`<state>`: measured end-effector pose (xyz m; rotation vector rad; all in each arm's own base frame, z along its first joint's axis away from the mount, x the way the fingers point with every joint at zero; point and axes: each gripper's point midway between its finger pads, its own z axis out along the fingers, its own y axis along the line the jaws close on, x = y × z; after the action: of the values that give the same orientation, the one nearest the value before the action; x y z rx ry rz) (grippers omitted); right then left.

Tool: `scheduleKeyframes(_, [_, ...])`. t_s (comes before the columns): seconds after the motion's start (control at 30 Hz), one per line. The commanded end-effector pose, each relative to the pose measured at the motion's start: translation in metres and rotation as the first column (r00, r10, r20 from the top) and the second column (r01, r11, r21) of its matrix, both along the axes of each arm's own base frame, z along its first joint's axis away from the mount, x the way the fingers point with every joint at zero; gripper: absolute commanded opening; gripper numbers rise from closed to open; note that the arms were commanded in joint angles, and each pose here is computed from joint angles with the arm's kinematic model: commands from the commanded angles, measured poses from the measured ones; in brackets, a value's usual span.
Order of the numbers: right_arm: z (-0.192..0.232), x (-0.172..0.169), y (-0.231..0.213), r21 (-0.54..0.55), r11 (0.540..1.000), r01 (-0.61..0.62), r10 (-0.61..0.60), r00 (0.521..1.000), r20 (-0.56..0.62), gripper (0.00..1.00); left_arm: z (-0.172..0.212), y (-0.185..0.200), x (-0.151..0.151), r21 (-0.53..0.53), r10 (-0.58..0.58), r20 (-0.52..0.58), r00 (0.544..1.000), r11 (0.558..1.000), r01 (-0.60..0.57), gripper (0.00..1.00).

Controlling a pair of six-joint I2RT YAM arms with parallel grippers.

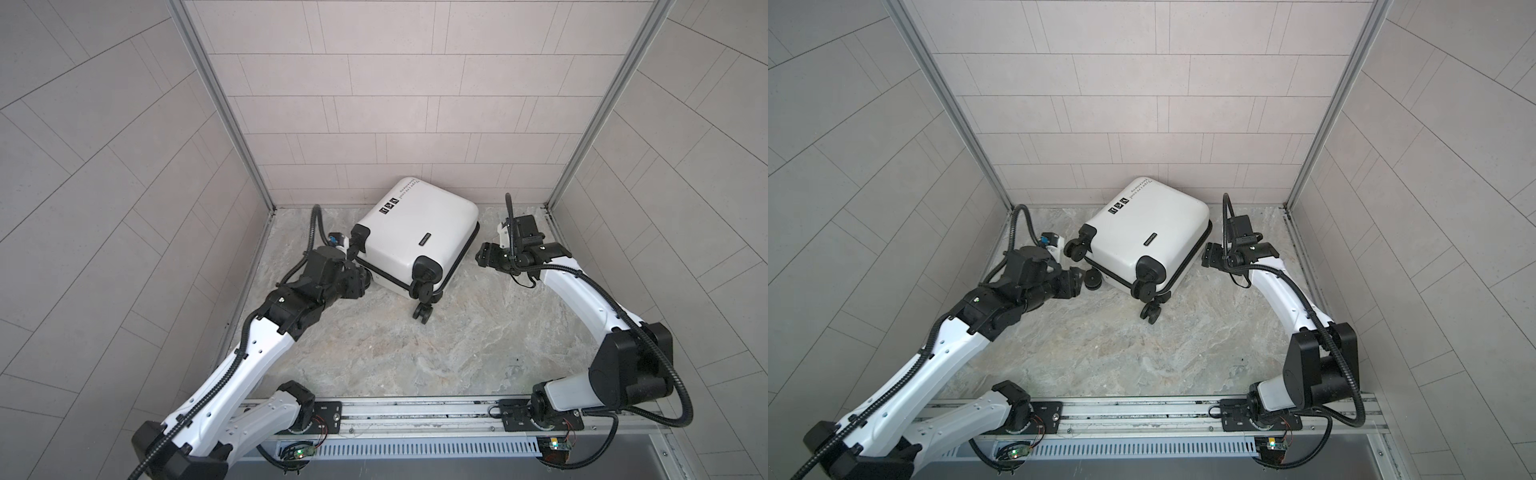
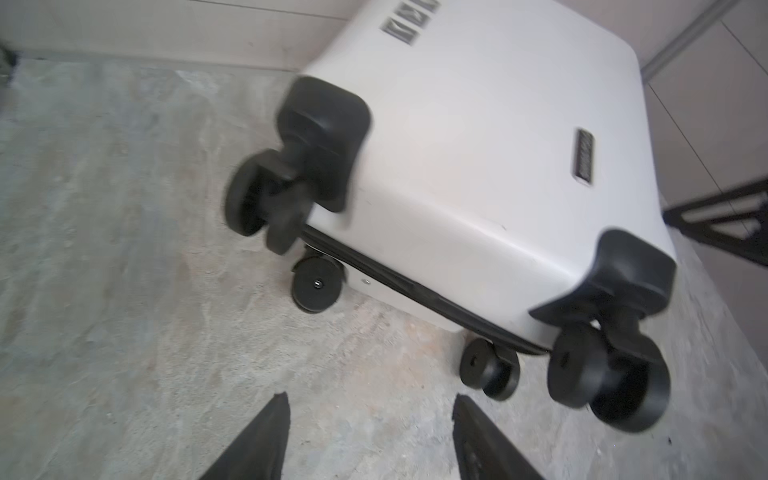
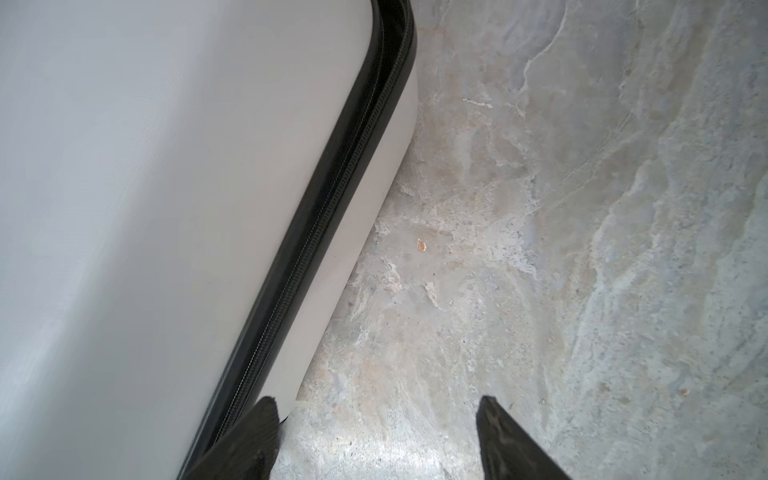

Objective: Pack the luggage

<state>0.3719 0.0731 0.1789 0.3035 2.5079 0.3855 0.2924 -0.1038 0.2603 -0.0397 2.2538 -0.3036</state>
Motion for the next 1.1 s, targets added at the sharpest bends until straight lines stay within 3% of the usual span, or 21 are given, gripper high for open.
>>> scheduleKeyframes(0.0, [0.008, -0.013, -0.010, -0.038, 0.998, 0.044, -0.045, 0.999, -0.026, 0.77, 0.009, 0.032, 0.019, -0.037, 0.092, -0.025, 0.995, 0.995, -0.092, 0.68])
scheduleKeyframes(0.17, [0.015, -0.014, -0.049, -0.128, 0.950, 0.284, -0.290, 0.956, -0.031, 0.80, 0.010, 0.066, 0.077, -0.130, 0.173, -0.057, 0.983, 0.975, -0.179, 0.65])
scheduleKeyframes(0.3, [-0.002, -0.003, -0.051, -0.131, 0.952, 0.278, -0.288, 0.955, -0.065, 0.82, -0.007, 0.076, 0.126, -0.155, 0.174, -0.096, 0.980, 0.970, -0.188, 0.61])
scheduleKeyframes(0.37, [-0.020, 0.006, -0.052, -0.106, 0.953, 0.282, -0.293, 0.950, -0.107, 0.82, -0.015, 0.066, 0.148, -0.184, 0.102, -0.101, 0.990, 0.976, -0.120, 0.59])
scheduleKeyframes(0.5, [-0.065, 0.023, -0.051, 0.042, 0.963, 0.266, -0.247, 0.934, -0.257, 0.75, -0.045, 0.052, 0.181, -0.227, 0.032, -0.160, 0.987, 0.972, -0.068, 0.54])
scheduleKeyframes(0.6, [-0.087, 0.040, -0.045, 0.110, 0.961, 0.255, -0.217, 0.937, -0.275, 0.73, -0.063, 0.046, 0.195, -0.233, -0.008, -0.178, 0.984, 0.972, -0.034, 0.53])
scheduleKeyframes(0.77, [-0.101, 0.063, -0.040, 0.134, 0.962, 0.237, -0.195, 0.944, -0.267, 0.75, -0.079, 0.027, 0.207, -0.246, -0.103, -0.190, 0.976, 0.968, 0.054, 0.52])
scheduleKeyframes(1.07, [-0.108, 0.098, -0.019, 0.168, 0.968, 0.185, -0.136, 0.953, -0.269, 0.78, -0.114, -0.009, 0.200, -0.273, -0.220, -0.242, 0.945, 0.950, 0.151, 0.48])
